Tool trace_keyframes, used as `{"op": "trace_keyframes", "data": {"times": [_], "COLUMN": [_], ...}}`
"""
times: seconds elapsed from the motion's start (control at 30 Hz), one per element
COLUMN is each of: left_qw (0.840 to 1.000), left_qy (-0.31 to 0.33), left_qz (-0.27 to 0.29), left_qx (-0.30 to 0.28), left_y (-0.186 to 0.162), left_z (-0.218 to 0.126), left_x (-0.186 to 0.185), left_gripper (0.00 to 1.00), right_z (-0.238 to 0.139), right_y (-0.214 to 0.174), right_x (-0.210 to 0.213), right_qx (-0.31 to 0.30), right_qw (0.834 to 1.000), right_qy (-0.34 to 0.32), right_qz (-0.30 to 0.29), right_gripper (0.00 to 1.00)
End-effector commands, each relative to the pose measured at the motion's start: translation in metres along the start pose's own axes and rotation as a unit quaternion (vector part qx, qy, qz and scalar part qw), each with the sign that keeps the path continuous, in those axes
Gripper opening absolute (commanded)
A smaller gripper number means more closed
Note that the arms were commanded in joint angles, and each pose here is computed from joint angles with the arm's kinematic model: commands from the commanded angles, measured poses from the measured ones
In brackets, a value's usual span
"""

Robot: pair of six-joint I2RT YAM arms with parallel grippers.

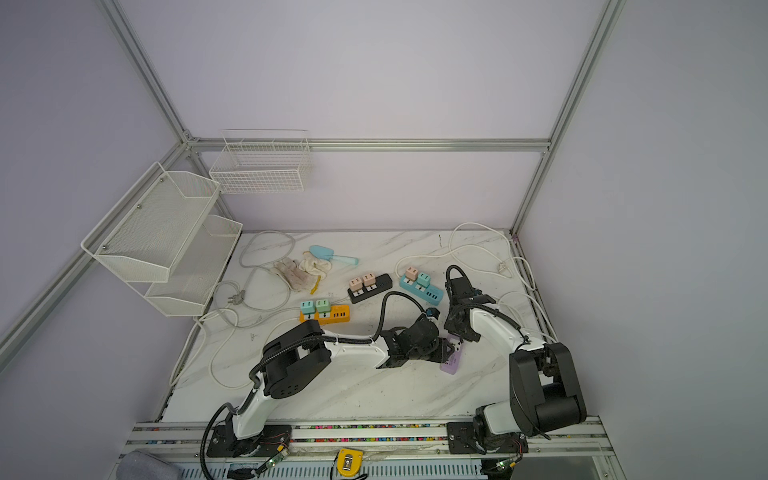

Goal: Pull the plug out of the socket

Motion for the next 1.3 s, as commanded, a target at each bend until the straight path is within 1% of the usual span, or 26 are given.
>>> {"op": "trace_keyframes", "data": {"times": [0.0, 0.1, 0.2, 0.3, 0.33, 0.37, 0.47, 0.6, 0.67, 0.73, 0.77, 0.8, 0.9, 0.97, 1.07, 1.17, 1.2, 1.27], "left_qw": [0.994, 0.990, 0.987, 0.984, 0.983, 0.982, 0.981, 0.979, 0.979, 0.979, 0.979, 0.978, 0.978, 0.977, 0.976, 0.975, 0.975, 0.975], "left_qy": [0.067, 0.085, 0.089, 0.103, 0.107, 0.110, 0.118, 0.116, 0.116, 0.116, 0.115, 0.114, 0.114, 0.115, 0.117, 0.119, 0.120, 0.119], "left_qz": [-0.016, -0.022, -0.020, -0.010, -0.009, -0.007, -0.005, -0.004, -0.004, -0.004, -0.005, -0.005, -0.004, -0.005, -0.005, -0.007, -0.008, -0.008], "left_qx": [0.084, 0.109, 0.130, 0.145, 0.148, 0.151, 0.154, 0.165, 0.166, 0.167, 0.169, 0.172, 0.177, 0.180, 0.184, 0.187, 0.187, 0.189], "left_y": [-0.054, -0.070, -0.083, -0.093, -0.094, -0.095, -0.097, -0.100, -0.100, -0.101, -0.102, -0.102, -0.104, -0.105, -0.107, -0.108, -0.108, -0.110], "left_z": [0.012, 0.011, 0.007, 0.001, 0.000, -0.001, -0.002, 0.002, 0.003, 0.003, 0.004, 0.005, 0.008, 0.009, 0.010, 0.011, 0.011, 0.011], "left_x": [0.038, 0.052, 0.058, 0.063, 0.066, 0.067, 0.070, 0.068, 0.068, 0.068, 0.068, 0.068, 0.067, 0.068, 0.068, 0.069, 0.070, 0.070], "left_gripper": [0.34, 0.33, 0.33, 0.33, 0.33, 0.33, 0.32, 0.32, 0.32, 0.31, 0.31, 0.31, 0.29, 0.29, 0.29, 0.29, 0.29, 0.29], "right_z": [-0.011, -0.010, -0.016, -0.019, -0.026, -0.027, -0.023, -0.013, -0.014, -0.014, -0.016, -0.016, -0.016, -0.012, -0.007, -0.005, -0.010, -0.011], "right_y": [0.009, 0.013, 0.016, 0.017, 0.019, 0.022, 0.018, 0.015, 0.018, 0.020, 0.024, 0.025, 0.017, 0.011, 0.010, 0.013, 0.016, 0.016], "right_x": [0.029, 0.027, 0.016, 0.019, 0.023, 0.023, 0.034, 0.024, 0.012, 0.006, 0.001, 0.003, 0.027, 0.033, 0.026, 0.004, 0.004, 0.011], "right_qx": [-0.007, -0.009, -0.027, -0.029, -0.038, -0.047, -0.033, -0.026, -0.037, -0.042, -0.055, -0.058, -0.061, -0.044, -0.032, -0.036, -0.043, -0.037], "right_qw": [0.998, 0.999, 0.999, 0.998, 0.997, 0.996, 0.995, 0.998, 0.999, 0.998, 0.998, 0.998, 0.998, 0.998, 0.998, 0.998, 0.998, 0.996], "right_qy": [0.064, 0.050, 0.032, 0.050, 0.069, 0.070, 0.088, 0.049, 0.028, 0.022, 0.006, 0.004, 0.033, 0.041, 0.052, 0.029, 0.037, 0.064], "right_qz": [0.019, 0.017, 0.022, 0.018, 0.021, 0.020, 0.023, 0.025, 0.029, 0.034, 0.034, 0.028, 0.014, 0.016, 0.016, 0.038, 0.041, 0.041], "right_gripper": [0.20, 0.20, 0.21, 0.21, 0.21, 0.21, 0.20, 0.20, 0.21, 0.21, 0.20, 0.20, 0.19, 0.20, 0.21, 0.21, 0.21, 0.21]}}
Point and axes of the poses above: each gripper's point midway between its finger pads, its own z axis out along the fingers, its own x axis along the line the jaws close on, y = z × x, the point moved 1 cm from there along -z, back along the fingers, and after that the axes turned 6 degrees about z, right-handed, at the moved point
